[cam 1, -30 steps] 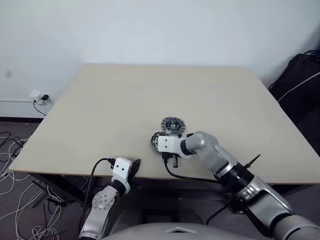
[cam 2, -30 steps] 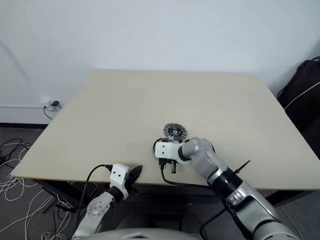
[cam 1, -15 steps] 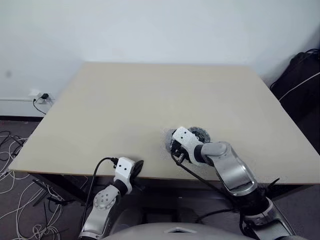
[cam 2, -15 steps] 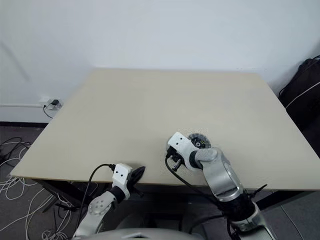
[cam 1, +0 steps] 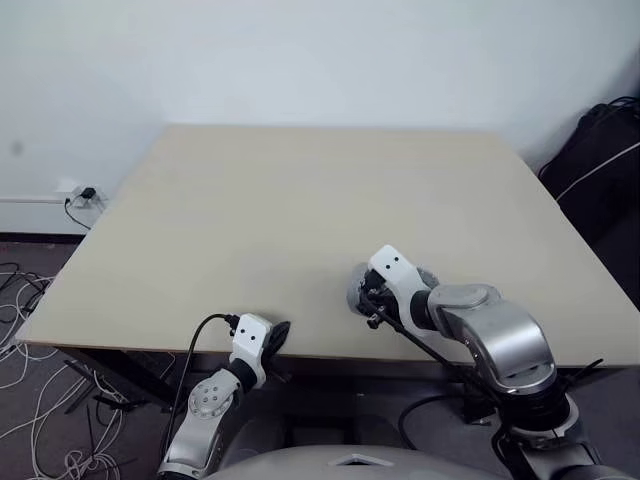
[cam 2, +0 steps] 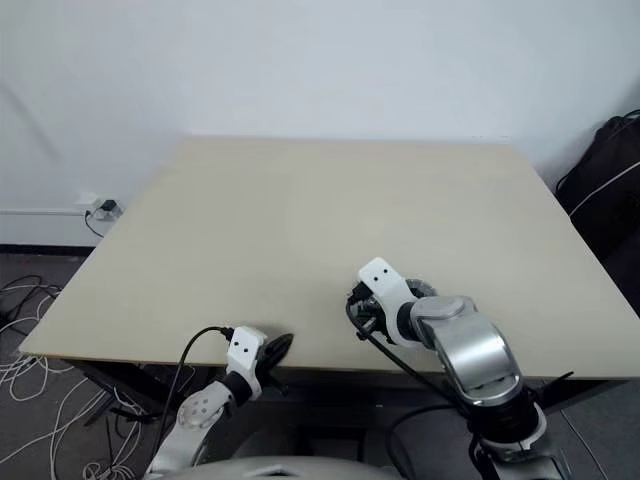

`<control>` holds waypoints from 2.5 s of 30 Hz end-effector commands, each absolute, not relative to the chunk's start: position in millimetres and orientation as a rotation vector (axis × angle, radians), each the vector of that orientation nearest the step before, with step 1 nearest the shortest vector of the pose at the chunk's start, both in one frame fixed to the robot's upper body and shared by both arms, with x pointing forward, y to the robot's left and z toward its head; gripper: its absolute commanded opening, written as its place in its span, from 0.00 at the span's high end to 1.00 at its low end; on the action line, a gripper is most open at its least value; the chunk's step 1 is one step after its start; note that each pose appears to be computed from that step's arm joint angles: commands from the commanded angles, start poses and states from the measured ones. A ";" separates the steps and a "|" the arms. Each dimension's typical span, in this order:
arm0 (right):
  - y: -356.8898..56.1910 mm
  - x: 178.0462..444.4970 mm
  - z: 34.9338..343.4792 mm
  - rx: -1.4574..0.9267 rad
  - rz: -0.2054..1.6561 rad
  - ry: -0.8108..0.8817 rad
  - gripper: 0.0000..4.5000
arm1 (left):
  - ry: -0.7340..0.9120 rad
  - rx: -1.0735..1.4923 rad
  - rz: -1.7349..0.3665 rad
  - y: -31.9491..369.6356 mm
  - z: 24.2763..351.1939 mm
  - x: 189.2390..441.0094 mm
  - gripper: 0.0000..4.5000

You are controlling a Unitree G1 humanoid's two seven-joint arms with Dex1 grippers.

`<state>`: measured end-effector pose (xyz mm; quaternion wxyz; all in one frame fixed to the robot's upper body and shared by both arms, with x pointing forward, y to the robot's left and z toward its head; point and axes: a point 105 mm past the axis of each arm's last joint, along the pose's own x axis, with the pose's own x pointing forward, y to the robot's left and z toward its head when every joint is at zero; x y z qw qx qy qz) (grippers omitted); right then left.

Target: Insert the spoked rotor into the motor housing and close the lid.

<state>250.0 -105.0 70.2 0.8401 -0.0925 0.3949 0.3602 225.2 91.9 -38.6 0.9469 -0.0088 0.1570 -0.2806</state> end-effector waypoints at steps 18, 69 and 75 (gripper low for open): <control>-52.9 287.4 41.2 -0.041 0.792 0.899 0.98 | 0.256 -0.018 -0.567 90.8 -22.3 231.5 1.00; -25.7 272.2 202.6 0.610 0.953 -0.074 0.02 | 0.252 -0.001 -0.593 91.2 -15.4 233.5 1.00; -120.3 324.1 165.4 0.207 0.192 -0.123 0.02 | 0.255 0.003 -0.615 89.1 -15.9 235.7 1.00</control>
